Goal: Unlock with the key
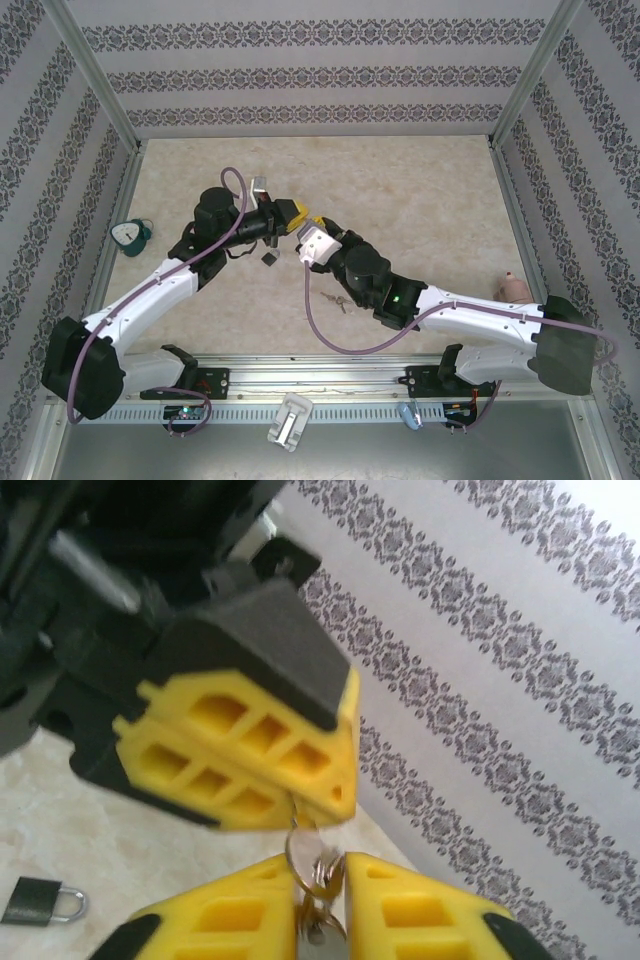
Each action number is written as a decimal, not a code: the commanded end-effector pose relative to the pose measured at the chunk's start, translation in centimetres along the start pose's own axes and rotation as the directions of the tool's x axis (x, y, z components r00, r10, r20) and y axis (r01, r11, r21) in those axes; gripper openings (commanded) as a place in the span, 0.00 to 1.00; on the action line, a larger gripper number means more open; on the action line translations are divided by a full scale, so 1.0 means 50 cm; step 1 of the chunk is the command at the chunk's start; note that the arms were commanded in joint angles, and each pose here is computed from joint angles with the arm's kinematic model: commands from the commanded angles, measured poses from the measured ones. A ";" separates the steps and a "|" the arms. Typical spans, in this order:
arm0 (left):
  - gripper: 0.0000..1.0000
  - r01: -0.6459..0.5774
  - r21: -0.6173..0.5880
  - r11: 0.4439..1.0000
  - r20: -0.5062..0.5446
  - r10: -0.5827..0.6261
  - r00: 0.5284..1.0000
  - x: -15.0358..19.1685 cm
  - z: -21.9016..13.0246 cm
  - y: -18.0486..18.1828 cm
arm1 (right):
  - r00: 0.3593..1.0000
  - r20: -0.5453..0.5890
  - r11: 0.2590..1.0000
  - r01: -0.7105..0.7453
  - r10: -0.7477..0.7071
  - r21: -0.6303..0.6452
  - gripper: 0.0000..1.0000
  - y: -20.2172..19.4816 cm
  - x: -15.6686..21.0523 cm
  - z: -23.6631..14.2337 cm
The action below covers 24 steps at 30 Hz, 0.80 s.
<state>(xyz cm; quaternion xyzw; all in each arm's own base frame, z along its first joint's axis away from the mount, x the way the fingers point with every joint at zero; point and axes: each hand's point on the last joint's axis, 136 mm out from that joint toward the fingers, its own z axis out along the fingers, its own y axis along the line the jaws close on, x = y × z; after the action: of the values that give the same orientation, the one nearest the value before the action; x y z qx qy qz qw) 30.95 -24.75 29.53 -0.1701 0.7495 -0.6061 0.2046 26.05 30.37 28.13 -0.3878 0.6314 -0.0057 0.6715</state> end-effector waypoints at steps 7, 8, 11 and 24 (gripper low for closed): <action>0.00 -0.328 -0.219 0.919 0.091 0.354 0.931 -0.051 -0.059 -0.008 | 0.871 -0.126 0.872 -0.485 0.475 -0.064 0.39 -0.059 0.034 -0.034; 0.00 -0.353 -0.231 0.907 0.091 0.381 0.920 -0.054 -0.060 -0.007 | 0.830 -0.150 0.831 -0.551 0.537 -0.077 0.39 -0.064 0.036 -0.033; 0.00 -0.427 -0.273 0.862 0.096 0.466 0.880 -0.064 -0.071 -0.007 | 0.698 -0.210 0.674 -0.716 0.684 -0.184 0.37 -0.058 0.024 -0.027; 0.00 -0.569 -0.092 0.817 0.184 0.576 0.797 -0.038 -0.085 -0.066 | 0.235 -0.326 0.044 -0.865 0.916 -0.500 0.42 -0.057 -0.064 0.016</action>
<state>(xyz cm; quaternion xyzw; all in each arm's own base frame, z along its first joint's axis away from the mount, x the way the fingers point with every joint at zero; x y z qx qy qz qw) 30.66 -20.54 31.34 -0.0292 0.7884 -0.4565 0.4113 28.86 29.21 29.62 -0.1077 0.7226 0.5232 0.4387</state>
